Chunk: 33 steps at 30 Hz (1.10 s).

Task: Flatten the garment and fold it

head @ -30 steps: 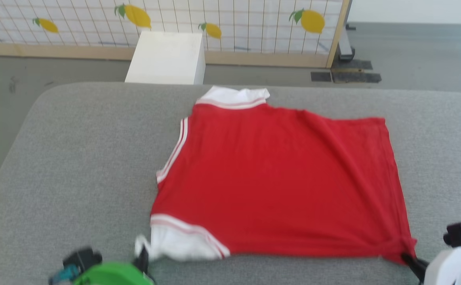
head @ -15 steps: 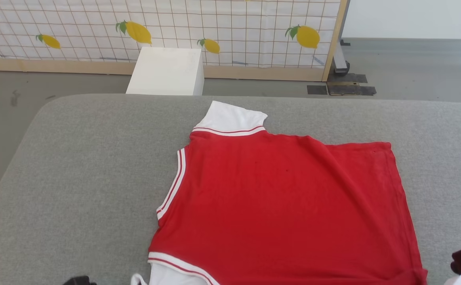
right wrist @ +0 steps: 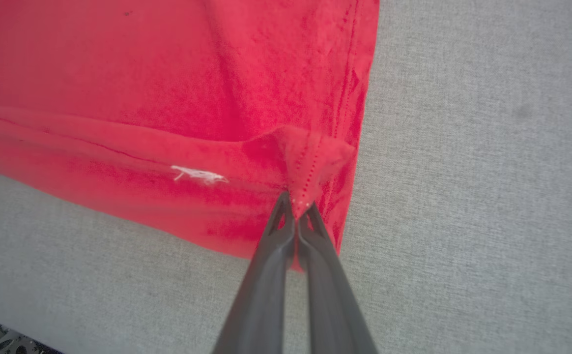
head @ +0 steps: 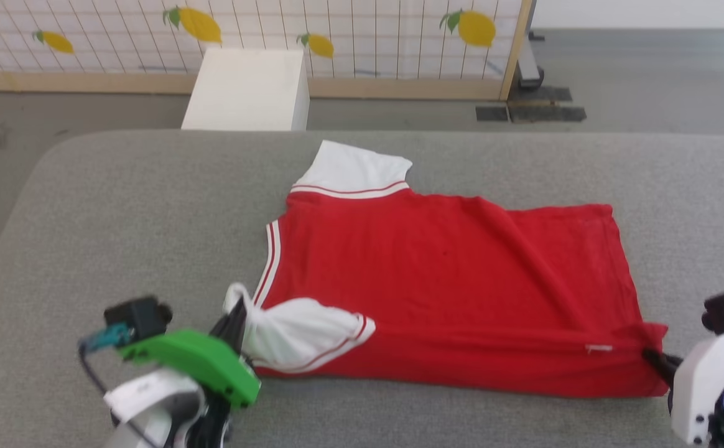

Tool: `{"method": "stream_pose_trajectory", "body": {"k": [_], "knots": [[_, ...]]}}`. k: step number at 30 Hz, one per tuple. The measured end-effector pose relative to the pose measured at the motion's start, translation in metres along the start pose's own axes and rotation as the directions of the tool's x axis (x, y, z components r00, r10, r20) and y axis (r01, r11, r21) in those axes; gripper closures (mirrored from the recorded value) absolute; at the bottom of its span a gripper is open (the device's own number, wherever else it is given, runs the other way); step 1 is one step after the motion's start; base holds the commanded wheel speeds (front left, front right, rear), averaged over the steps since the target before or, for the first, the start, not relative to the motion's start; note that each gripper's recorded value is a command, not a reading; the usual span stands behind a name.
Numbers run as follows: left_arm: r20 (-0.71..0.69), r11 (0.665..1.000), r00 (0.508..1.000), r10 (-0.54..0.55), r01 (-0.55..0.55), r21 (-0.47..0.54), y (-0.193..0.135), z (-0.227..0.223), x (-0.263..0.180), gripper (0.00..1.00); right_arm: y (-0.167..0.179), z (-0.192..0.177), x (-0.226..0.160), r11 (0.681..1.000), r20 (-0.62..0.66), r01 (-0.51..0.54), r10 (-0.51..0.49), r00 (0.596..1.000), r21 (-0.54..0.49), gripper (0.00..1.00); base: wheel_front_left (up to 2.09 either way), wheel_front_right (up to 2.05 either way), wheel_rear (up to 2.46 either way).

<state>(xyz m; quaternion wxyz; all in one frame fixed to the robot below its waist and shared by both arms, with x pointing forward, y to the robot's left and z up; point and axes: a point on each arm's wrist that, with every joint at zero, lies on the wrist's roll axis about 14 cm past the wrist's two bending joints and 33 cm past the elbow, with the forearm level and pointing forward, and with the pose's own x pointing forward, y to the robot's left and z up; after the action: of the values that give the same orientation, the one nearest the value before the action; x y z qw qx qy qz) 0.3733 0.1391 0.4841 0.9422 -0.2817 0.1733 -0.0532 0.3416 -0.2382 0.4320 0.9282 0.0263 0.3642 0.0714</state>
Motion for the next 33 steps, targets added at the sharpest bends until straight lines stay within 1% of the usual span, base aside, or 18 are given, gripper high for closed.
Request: {"method": "stream_pose_trajectory", "body": {"k": [4,11,14,17,21,22,23,24,25,26,29,32,33], "knots": [[-0.006,0.998,1.0,-0.009,0.009,0.065,-0.005,0.007,0.025,1.0,-0.004,0.009,0.013,0.999,-0.044,0.011,-0.012,0.999,-0.032,1.0,0.0,0.0,0.0],[-0.001,0.993,1.0,-0.015,0.015,0.118,-0.007,0.01,0.076,1.0,-0.014,0.018,0.046,0.998,-0.126,0.023,-0.03,0.992,-0.057,1.0,0.0,0.0,0.0],[-0.021,0.992,1.0,0.001,0.001,0.125,0.0,0.001,0.096,1.0,-0.016,0.016,0.061,0.997,-0.164,0.021,-0.032,0.986,-0.071,1.0,0.0,0.0,0.0],[-0.068,0.991,0.997,0.039,-0.03,0.13,0.014,-0.016,0.112,1.0,-0.015,0.005,0.077,0.997,-0.223,0.003,-0.021,0.975,-0.081,1.0,0.0,0.0,0.0],[-0.151,0.987,0.984,0.097,-0.075,0.142,0.035,-0.044,0.121,1.0,-0.014,0.0,0.089,0.996,-0.263,-0.015,-0.008,0.965,-0.083,1.0,0.0,0.0,0.0],[-0.164,0.987,0.98,0.108,-0.086,0.139,0.039,-0.049,0.122,1.0,-0.015,0.001,0.091,0.996,-0.264,-0.017,-0.005,0.965,-0.082,0.76,0.0,0.0,0.0],[-0.169,0.986,0.979,0.115,-0.092,0.137,0.041,-0.051,0.124,1.0,-0.015,0.003,0.093,0.997,-0.258,-0.018,-0.003,0.966,-0.079,0.21,0.0,0.0,0.0],[-0.164,0.986,0.98,0.115,-0.093,0.137,0.041,-0.05,0.125,1.0,-0.015,0.003,0.093,0.997,-0.251,-0.018,-0.001,0.968,-0.073,0.0,0.0,0.0,0.0],[-0.159,0.986,0.98,0.118,-0.096,0.138,0.042,-0.049,0.126,0.71,-0.014,0.003,0.093,0.998,-0.247,-0.019,0.002,0.969,-0.067,0.0,0.0,0.0,0.0],[-0.155,0.986,0.981,0.115,-0.094,0.137,0.041,-0.048,0.126,0.0,-0.014,0.006,0.093,0.998,-0.233,-0.019,0.005,0.972,-0.058,0.0,0.0,0.0,0.0],[-0.103,0.985,0.988,0.11,-0.095,0.144,0.04,-0.035,0.123,0.0,-0.012,0.014,0.089,1.0,-0.176,-0.019,0.015,0.984,-0.022,0.0,0.0,0.0,0.0],[0.021,0.981,0.995,0.096,-0.098,0.165,0.037,0.001,0.114,0.0,-0.014,0.021,0.072,1.0,-0.101,-0.007,0.009,0.995,0.027,0.0,0.0,0.0,0.0],[0.043,0.976,0.994,0.096,-0.103,0.191,0.038,0.01,0.11,0.0,-0.016,0.022,0.067,0.999,-0.083,-0.002,0.005,0.997,0.037,0.0,0.0,0.0,0.0]]}}
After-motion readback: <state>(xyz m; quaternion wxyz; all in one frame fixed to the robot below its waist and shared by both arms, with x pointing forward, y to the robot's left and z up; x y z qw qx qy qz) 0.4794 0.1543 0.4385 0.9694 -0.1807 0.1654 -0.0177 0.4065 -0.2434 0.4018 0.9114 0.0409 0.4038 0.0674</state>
